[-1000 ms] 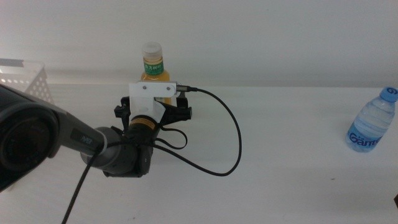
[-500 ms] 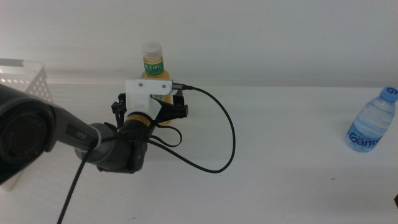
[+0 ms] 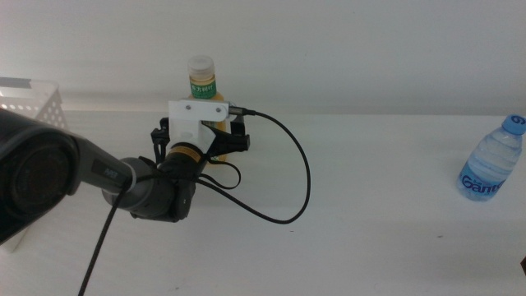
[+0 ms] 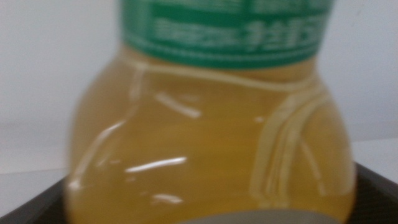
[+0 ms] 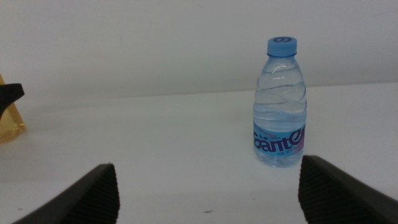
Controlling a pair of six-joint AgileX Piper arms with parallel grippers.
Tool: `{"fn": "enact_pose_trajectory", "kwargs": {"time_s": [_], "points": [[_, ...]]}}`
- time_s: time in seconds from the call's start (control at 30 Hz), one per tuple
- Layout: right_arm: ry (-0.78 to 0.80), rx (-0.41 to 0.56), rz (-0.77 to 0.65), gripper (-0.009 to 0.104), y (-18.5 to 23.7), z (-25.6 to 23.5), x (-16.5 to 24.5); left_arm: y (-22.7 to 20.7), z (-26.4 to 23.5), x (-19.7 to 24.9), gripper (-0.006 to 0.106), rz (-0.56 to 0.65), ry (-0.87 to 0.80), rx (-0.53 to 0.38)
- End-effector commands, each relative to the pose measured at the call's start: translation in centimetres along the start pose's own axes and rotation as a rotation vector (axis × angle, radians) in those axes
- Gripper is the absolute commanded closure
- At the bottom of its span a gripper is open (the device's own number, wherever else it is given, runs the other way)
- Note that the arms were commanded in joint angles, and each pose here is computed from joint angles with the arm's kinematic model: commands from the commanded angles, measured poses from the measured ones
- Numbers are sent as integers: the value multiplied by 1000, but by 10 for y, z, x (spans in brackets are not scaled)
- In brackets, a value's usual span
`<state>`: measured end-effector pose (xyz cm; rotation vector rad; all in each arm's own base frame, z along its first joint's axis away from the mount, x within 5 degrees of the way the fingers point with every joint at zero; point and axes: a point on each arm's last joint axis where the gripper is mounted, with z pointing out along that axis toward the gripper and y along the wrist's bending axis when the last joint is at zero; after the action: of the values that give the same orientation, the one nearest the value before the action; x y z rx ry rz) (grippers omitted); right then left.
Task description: Use arms to grab the bottles and put them into the dustbin to the left of the table.
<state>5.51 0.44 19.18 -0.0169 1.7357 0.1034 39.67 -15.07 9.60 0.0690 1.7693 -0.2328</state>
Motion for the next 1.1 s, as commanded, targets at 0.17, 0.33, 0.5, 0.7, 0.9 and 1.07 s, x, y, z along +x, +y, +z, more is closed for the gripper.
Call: {"fn": "enact_pose_trajectory", "kwargs": {"time_s": [0.17,0.33,0.5,0.7,0.9,1.07], "points": [[-4,7,-15,18,-1,1,12,4,4,0,9,-9,-6,13],[-4,7,-15,18,-1,1,12,4,6,-2,9,-13,-1,11],[-4,7,-15,18,-1,1,12,3,7,-1,22,-14,16,12],[-4,7,-15,18,-1,1,12,-3,13,-6,65,20,29,60],[-4,7,-15,18,-1,1,12,-4,13,-4,102,66,55,67],[-4,7,-15,18,-1,1,12,-2,3,-12,102,35,18,17]]}}
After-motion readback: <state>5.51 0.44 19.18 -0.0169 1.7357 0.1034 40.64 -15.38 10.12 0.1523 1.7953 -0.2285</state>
